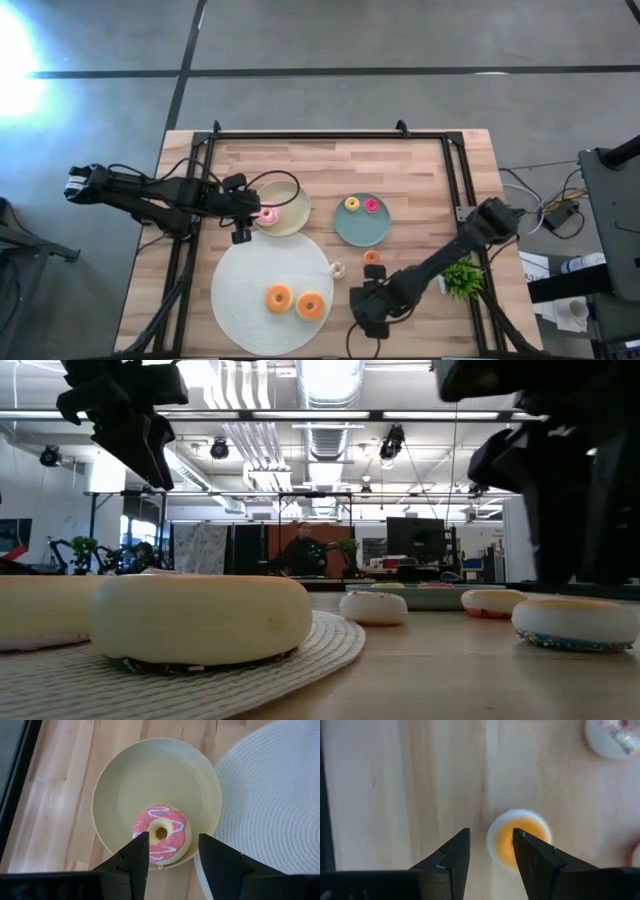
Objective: Pick & Place donuts
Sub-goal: Put the small blue donut on the blue plate
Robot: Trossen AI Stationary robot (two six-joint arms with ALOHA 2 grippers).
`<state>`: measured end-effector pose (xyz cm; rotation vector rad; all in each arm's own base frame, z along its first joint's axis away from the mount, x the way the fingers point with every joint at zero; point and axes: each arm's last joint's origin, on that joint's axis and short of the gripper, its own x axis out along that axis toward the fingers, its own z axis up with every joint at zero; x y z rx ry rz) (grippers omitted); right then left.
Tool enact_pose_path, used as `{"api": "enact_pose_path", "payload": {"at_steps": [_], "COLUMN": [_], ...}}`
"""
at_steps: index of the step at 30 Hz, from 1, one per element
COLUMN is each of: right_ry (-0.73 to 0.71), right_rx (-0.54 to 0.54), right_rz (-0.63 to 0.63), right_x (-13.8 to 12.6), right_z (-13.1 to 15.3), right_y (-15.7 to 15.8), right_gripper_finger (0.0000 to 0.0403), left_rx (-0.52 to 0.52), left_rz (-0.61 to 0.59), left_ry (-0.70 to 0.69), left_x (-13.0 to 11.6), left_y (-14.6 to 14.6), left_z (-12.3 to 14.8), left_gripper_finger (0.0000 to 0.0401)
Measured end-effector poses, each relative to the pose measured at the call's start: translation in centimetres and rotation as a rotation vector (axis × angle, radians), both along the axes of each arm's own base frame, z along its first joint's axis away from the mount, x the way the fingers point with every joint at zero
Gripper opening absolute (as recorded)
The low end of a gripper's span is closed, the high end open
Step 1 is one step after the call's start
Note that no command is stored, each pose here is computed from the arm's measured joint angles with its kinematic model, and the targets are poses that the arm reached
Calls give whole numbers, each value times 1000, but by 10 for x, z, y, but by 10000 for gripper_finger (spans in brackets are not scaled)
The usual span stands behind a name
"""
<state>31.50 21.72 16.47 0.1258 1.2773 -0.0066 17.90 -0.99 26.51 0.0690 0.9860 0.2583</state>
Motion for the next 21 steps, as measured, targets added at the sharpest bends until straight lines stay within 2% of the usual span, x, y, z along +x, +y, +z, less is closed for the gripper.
{"api": "enact_pose_path", "payload": {"at_steps": [16, 21], "right_ry": [55, 69], "right_rx": [-26, -46], "right_rz": [-13, -60], "right_x": [-7, -12], "right_z": [-16, -24], "right_y": [0, -5], "right_gripper_finger": [141, 138], "left_rx": [-3, -7], "left_rz": [5, 11], "left_ry": [2, -1], "left_x": [0, 0], "left_y": [0, 0], "left_z": [0, 0], "left_gripper_finger": [145, 145]}}
